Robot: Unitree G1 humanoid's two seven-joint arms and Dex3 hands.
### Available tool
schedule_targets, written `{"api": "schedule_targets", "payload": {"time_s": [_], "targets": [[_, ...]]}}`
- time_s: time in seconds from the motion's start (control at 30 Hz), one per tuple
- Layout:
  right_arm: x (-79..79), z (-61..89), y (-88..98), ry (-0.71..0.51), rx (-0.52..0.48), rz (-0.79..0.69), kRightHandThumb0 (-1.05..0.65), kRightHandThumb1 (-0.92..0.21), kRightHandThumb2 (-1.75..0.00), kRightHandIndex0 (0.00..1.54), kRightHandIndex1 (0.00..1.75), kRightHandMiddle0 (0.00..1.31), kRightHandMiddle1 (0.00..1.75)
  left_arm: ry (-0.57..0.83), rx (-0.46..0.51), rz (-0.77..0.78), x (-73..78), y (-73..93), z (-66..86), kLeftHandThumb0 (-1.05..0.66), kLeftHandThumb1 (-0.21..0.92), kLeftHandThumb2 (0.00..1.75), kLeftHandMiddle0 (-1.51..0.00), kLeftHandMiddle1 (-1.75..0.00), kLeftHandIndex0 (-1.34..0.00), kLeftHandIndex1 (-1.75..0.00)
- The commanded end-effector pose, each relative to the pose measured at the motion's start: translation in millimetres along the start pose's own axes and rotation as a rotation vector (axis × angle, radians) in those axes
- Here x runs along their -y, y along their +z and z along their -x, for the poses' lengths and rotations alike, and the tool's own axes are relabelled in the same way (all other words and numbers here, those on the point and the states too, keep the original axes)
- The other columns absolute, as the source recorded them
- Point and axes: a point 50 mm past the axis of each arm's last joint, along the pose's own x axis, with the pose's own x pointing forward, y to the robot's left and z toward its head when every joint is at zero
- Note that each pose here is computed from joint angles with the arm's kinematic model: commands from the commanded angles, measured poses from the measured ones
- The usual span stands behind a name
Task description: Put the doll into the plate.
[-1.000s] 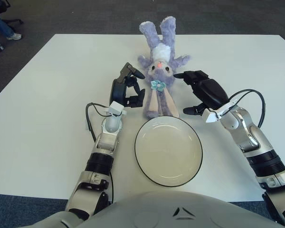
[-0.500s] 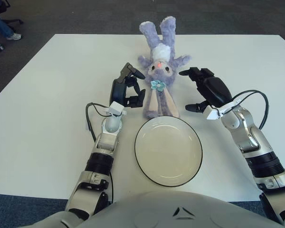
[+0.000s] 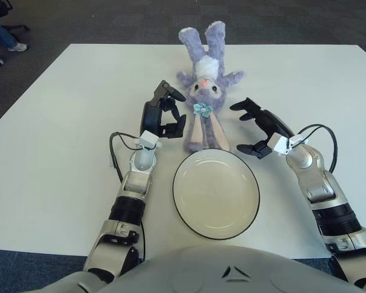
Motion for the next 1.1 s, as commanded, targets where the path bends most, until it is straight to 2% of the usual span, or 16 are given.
{"api": "schedule_targets", "payload": {"time_s": [0.0, 0.13, 0.23, 0.3, 0.4, 0.53, 0.6, 0.73, 1.07], "targets": [[17.0, 2.0, 13.2, 0.077, -0.054, -0.187, -0.5, -0.48, -0.92, 0.5, 1.29, 0.0, 0.97, 0.017, -0.168, -0.001, -3.0, -25.2, 37.8, -0.42, 0.51, 1.07, -0.99, -1.75, -0.46, -1.75], [22.9, 3.6, 5.6, 0.167, -0.165, -0.334, -0.57, -0.62, -0.81, 0.56, 1.47, 0.0, 0.88, 0.016, -0.167, 0.001, -2.8, -25.0, 37.6, -0.42, 0.51, 1.08, -1.0, -1.75, -0.46, -1.75], [27.9, -0.4, 4.7, 0.238, -0.244, -0.473, -0.61, -0.74, -0.72, 0.47, 1.22, 0.0, 0.73, 0.014, -0.166, 0.004, -2.7, -24.8, 37.5, -0.42, 0.51, 1.08, -1.0, -1.75, -0.46, -1.75], [29.1, -3.3, 5.7, 0.276, -0.276, -0.525, -0.62, -0.84, -0.64, 0.39, 0.98, 0.0, 0.6, 0.013, -0.165, 0.006, -2.7, -24.7, 37.5, -0.42, 0.51, 1.08, -1.0, -1.75, -0.46, -1.75], [32.5, -7.1, 8.0, 0.35, -0.32, -0.562, -0.63, -0.89, -0.6, 0.34, 0.88, 0.0, 0.52, 0.012, -0.164, 0.008, -2.6, -24.6, 37.4, -0.42, 0.51, 1.08, -1.0, -1.75, -0.46, -1.75], [36.8, -8.9, 12.7, 0.405, -0.324, -0.57, -0.7, -0.91, -0.63, 0.31, 0.99, 0.0, 0.62, 0.012, -0.163, 0.007, -2.4, -24.5, 37.5, -0.42, 0.51, 1.08, -1.0, -1.75, -0.46, -1.75], [39.5, -8.9, 15.5, 0.401, -0.319, -0.574, -0.74, -0.92, -0.67, 0.28, 0.95, 0.0, 0.67, 0.013, -0.162, 0.005, -2.3, -24.4, 37.5, -0.42, 0.51, 1.08, -1.0, -1.75, -0.46, -1.75], [42.7, -8.0, 19.7, 0.394, -0.322, -0.604, -0.78, -0.92, -0.77, 0.26, 0.84, 0.0, 0.64, 0.014, -0.158, -0.001, -2.2, -24.5, 37.4, -0.42, 0.51, 1.08, -1.0, -1.75, -0.46, -1.75], [45.6, -11.5, 23.5, 0.419, -0.342, -0.644, -0.79, -0.92, -0.87, 0.32, 0.8, 0.0, 0.62, 0.011, -0.163, -0.002, -1.9, -24.9, 37.7, -0.42, 0.51, 1.07, -1.0, -1.75, -0.46, -1.75]]}}
